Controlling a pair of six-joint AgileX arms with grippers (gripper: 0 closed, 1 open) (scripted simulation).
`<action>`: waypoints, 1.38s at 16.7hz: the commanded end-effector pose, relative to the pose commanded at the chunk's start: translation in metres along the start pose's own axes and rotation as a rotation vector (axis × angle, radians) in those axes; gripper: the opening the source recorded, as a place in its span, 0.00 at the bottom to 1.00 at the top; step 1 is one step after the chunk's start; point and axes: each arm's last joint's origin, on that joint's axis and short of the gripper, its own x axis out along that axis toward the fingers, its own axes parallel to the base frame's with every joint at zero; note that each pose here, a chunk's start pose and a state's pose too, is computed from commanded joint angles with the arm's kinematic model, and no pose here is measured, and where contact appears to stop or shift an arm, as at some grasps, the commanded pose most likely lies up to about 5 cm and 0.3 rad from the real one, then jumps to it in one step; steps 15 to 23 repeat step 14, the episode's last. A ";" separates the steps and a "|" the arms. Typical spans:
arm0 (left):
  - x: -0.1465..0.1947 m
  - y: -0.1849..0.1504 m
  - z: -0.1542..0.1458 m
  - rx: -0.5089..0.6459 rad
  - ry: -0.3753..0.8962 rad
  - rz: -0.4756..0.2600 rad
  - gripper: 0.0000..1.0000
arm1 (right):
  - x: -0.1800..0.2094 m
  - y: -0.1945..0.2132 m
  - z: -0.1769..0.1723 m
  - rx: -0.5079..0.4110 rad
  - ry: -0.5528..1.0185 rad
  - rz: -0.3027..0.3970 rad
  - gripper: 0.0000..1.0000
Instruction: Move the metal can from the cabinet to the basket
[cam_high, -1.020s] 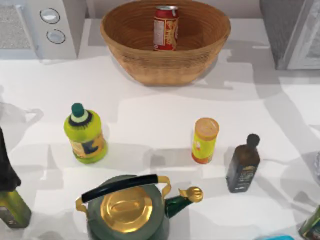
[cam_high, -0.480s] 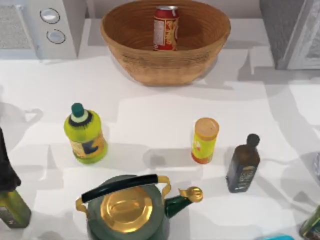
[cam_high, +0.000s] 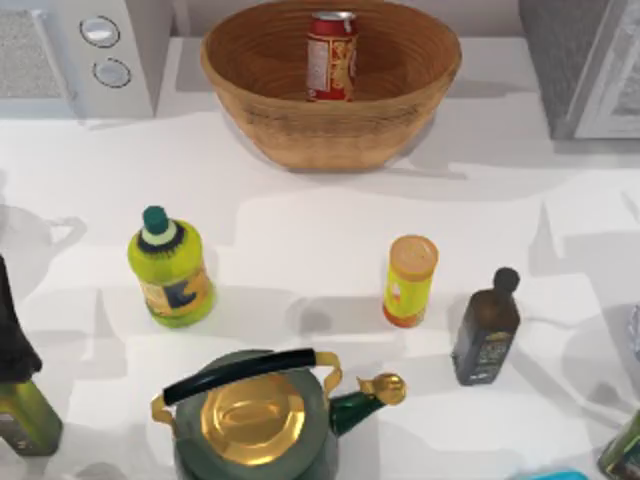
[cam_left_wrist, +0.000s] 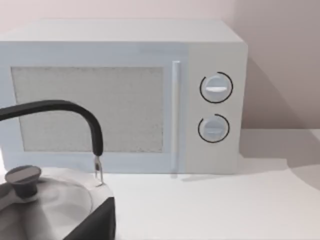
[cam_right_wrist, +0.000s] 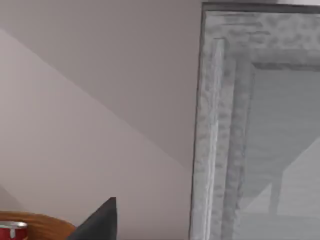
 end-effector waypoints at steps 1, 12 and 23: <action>0.000 0.000 0.000 0.000 0.000 0.000 1.00 | -0.009 -0.003 -0.023 0.000 0.010 0.004 1.00; 0.000 0.000 0.000 0.000 0.000 0.000 1.00 | -0.044 -0.023 -0.190 0.019 0.075 -0.090 1.00; 0.000 0.000 0.000 0.000 0.000 0.000 1.00 | -0.044 -0.023 -0.191 0.019 0.075 -0.091 1.00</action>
